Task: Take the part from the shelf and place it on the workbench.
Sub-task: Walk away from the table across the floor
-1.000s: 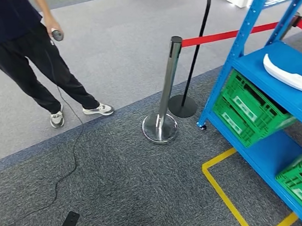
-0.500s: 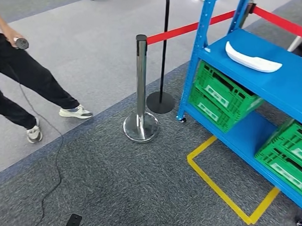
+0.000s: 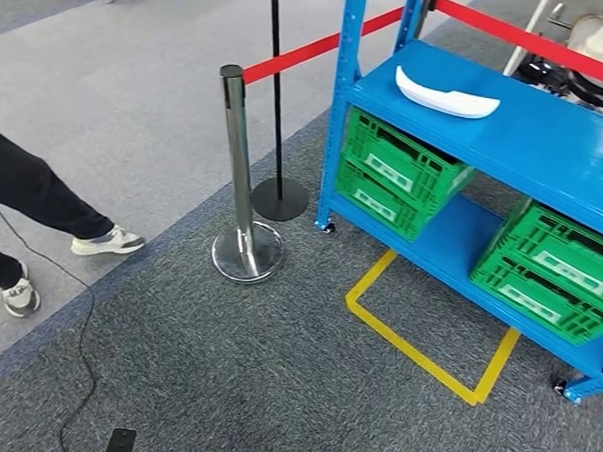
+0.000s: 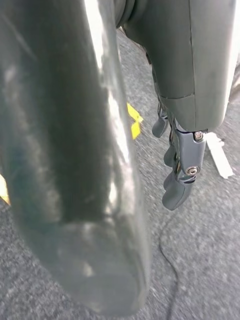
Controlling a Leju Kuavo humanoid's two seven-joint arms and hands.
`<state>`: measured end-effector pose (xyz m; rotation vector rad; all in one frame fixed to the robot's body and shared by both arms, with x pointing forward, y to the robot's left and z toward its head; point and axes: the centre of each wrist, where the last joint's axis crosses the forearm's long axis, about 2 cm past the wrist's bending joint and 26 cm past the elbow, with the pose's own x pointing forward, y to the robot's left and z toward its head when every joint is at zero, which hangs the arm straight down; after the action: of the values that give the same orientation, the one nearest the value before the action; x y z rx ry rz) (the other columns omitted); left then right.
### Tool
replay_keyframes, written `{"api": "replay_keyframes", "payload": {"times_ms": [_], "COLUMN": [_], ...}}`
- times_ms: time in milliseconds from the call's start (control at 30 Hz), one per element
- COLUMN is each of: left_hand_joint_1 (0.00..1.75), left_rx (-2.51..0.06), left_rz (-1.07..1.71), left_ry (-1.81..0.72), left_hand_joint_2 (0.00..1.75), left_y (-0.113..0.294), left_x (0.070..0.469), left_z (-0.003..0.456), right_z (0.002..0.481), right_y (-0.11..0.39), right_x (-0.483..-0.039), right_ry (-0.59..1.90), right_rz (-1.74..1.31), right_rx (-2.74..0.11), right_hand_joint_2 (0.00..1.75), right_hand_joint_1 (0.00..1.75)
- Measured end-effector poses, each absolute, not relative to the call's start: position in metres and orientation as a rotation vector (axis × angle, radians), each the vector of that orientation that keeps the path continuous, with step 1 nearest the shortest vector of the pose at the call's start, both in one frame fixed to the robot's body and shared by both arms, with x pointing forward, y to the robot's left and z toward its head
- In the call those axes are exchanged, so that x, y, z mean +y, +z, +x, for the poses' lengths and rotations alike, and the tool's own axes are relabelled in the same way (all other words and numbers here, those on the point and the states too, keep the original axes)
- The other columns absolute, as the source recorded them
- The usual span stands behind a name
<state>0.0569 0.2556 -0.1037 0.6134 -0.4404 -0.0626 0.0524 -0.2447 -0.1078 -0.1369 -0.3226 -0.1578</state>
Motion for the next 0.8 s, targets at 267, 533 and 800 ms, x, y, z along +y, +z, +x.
{"api": "replay_keyframes", "payload": {"times_ms": [267, 533, 800], "left_hand_joint_1": [0.00, 0.00, 0.00], "left_rx": [-0.461, -0.464, -0.466], "left_rz": [0.655, 0.672, 0.666], "left_ry": [-0.219, -0.291, -0.293], "left_hand_joint_2": [0.00, 0.00, 0.00], "left_y": [-0.101, -0.102, -0.102], "left_x": [0.262, 0.263, 0.259], "left_z": [0.070, 0.065, 0.065], "right_z": [0.055, 0.053, 0.052], "right_y": [-0.107, -0.108, -0.108], "right_x": [-0.244, -0.244, -0.244], "right_ry": [-0.157, -0.166, -0.185], "right_rz": [-0.128, -0.132, -0.128], "right_rx": [-0.325, -0.302, -0.305], "right_hand_joint_2": [0.00, 0.00, 0.00], "right_hand_joint_1": [0.00, 0.00, 0.00]}}
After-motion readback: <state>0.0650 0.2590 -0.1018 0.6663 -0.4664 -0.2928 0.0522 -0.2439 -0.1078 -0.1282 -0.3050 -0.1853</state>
